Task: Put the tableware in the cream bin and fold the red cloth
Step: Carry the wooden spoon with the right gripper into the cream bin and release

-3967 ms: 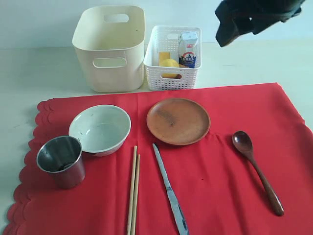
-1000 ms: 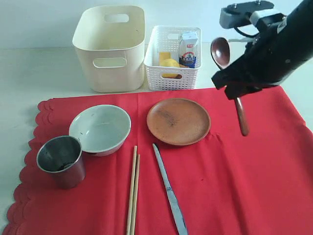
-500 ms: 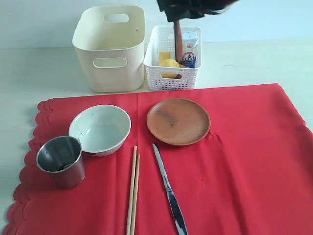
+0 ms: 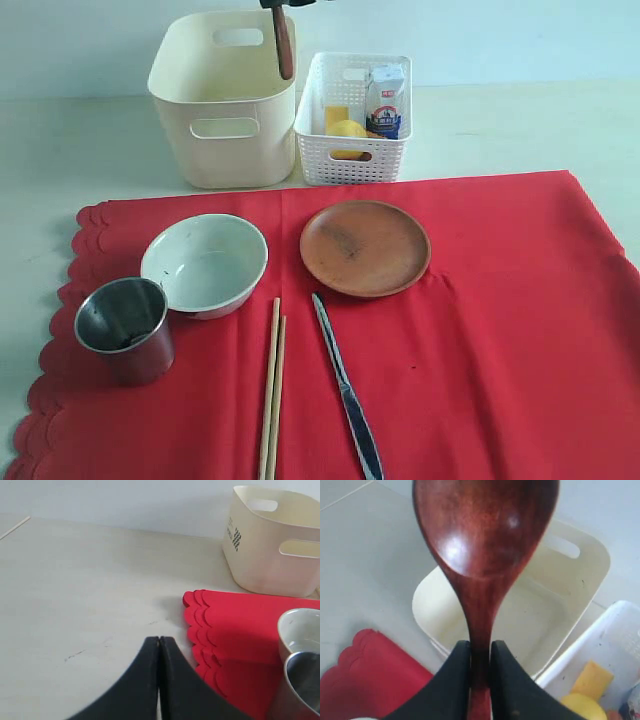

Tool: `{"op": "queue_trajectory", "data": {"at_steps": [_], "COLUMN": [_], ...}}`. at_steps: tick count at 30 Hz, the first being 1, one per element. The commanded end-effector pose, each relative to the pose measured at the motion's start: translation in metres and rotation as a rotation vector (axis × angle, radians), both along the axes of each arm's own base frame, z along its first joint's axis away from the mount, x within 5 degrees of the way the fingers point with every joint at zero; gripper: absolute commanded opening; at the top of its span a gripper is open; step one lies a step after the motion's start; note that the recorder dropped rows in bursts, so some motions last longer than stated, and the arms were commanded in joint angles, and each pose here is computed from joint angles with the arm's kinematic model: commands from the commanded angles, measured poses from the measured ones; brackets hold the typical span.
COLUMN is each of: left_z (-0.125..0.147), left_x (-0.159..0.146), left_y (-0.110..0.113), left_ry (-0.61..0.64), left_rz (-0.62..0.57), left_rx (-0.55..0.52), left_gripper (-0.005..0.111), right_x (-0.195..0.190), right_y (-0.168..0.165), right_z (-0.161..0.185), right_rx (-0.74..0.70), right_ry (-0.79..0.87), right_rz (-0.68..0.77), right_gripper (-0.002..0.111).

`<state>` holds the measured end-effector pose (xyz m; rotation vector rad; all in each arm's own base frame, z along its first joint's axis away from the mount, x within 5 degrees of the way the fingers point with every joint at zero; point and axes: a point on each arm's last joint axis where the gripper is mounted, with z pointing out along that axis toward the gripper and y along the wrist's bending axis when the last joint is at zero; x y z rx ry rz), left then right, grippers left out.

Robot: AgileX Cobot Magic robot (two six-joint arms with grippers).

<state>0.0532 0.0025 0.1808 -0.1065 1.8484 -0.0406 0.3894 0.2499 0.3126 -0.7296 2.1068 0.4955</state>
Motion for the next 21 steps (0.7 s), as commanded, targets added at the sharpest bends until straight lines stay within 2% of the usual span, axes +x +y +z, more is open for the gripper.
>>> {"op": "queue_trajectory", "data": {"at_steps": [1, 8, 13, 21], "left_z": [0.000, 0.000, 0.000, 0.000], "left_x": [0.000, 0.000, 0.000, 0.000], "left_y": [0.000, 0.000, 0.000, 0.000], "left_ry": [-0.012, -0.012, -0.012, -0.012], "left_rz": [0.000, 0.000, 0.000, 0.000], "left_rx": [0.005, 0.005, 0.005, 0.005], "left_gripper": [0.000, 0.000, 0.000, 0.000], "right_x": [0.028, 0.046, 0.049, 0.054], "right_y": [0.017, 0.031, 0.049, 0.060], "right_z": [-0.012, -0.033, -0.044, -0.081], "right_rx": [0.011, 0.008, 0.027, -0.060], "right_ry": [-0.043, -0.045, -0.120, -0.124], "right_rz": [-0.004, 0.000, -0.029, -0.045], "right_gripper": [0.000, 0.000, 0.000, 0.000]}}
